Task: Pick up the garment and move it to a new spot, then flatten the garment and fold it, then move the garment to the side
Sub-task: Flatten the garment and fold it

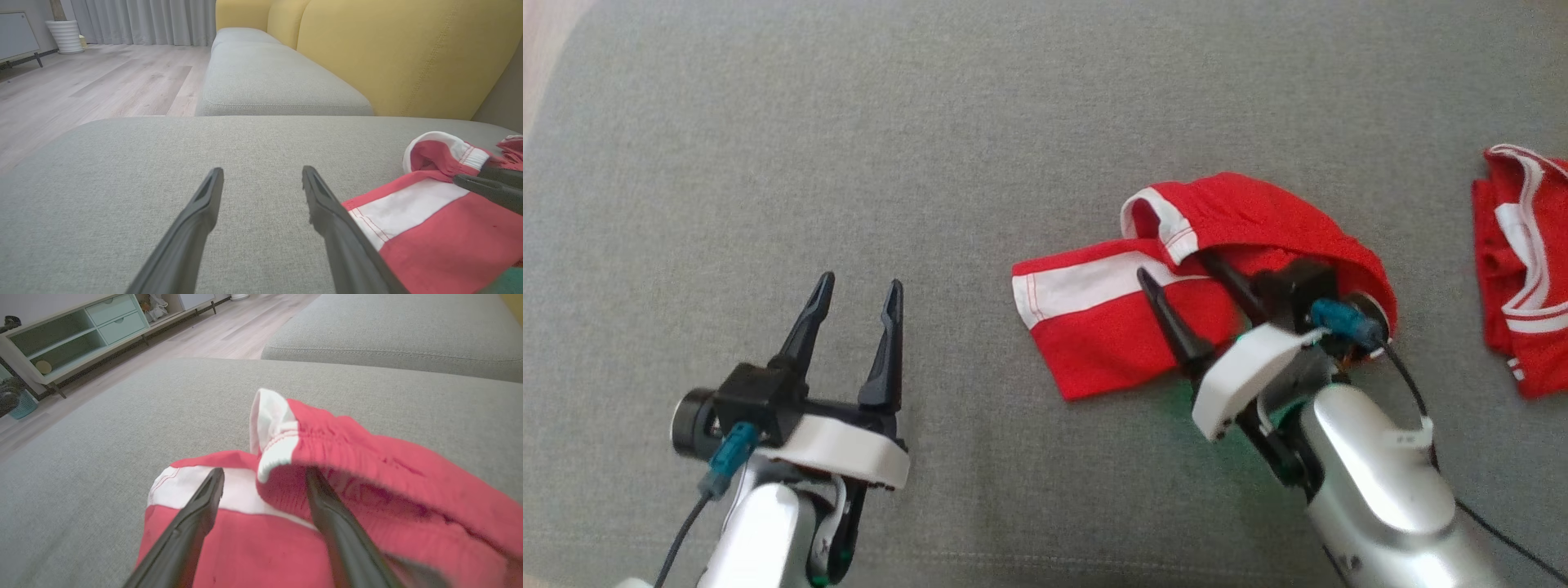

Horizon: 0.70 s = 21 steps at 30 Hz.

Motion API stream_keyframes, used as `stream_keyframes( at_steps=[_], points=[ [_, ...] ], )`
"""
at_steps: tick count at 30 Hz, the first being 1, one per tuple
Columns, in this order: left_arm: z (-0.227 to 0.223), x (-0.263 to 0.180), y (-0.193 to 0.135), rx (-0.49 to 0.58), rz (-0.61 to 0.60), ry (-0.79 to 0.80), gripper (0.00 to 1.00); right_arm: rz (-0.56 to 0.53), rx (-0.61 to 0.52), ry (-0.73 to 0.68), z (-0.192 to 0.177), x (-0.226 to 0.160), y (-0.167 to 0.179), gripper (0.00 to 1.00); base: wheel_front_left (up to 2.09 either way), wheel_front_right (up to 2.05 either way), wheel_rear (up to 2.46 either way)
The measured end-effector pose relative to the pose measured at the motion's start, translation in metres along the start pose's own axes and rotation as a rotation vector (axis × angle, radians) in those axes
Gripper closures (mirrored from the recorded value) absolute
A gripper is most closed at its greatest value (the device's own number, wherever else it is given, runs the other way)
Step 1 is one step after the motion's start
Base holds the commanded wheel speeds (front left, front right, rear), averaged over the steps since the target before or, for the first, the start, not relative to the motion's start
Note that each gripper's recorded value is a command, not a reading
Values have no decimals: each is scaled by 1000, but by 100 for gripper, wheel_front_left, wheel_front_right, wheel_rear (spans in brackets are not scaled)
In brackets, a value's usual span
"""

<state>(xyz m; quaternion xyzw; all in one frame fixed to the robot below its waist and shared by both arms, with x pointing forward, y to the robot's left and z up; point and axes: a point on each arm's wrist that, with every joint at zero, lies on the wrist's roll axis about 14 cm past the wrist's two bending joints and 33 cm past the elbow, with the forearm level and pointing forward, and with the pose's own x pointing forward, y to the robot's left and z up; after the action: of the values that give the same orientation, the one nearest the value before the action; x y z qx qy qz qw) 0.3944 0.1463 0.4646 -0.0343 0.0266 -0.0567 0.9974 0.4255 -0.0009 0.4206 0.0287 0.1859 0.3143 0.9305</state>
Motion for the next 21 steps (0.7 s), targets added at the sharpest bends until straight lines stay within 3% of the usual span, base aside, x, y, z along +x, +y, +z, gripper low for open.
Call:
stream_keyframes(
  at_steps=[2, 3, 4, 13, 17, 21],
  points=[
    [0, 2, 2, -1, 6, -1, 0, 4, -7, -6, 2, 8, -3, 0, 0, 0, 0],
    [1, 3, 2, -3, 7, -3, 0, 5, -10, -15, 5, 11, -4, 92, 0, 0, 0],
    [0, 4, 2, -3, 8, -2, 0, 7, -8, -27, 9, 14, -5, 100, 0, 0, 0],
    [-2, 10, -1, -12, 3, 0, 0, -32, -13, -104, 43, 26, -41, 100, 0, 0, 0],
    [-2, 14, 0, -16, 1, -3, 0, -63, -20, -87, 60, 30, -75, 100, 0, 0, 0],
    [-4, 19, 1, -13, 4, 1, 0, -32, -32, -28, 62, 39, -87, 100, 0, 0, 0]
  ],
)
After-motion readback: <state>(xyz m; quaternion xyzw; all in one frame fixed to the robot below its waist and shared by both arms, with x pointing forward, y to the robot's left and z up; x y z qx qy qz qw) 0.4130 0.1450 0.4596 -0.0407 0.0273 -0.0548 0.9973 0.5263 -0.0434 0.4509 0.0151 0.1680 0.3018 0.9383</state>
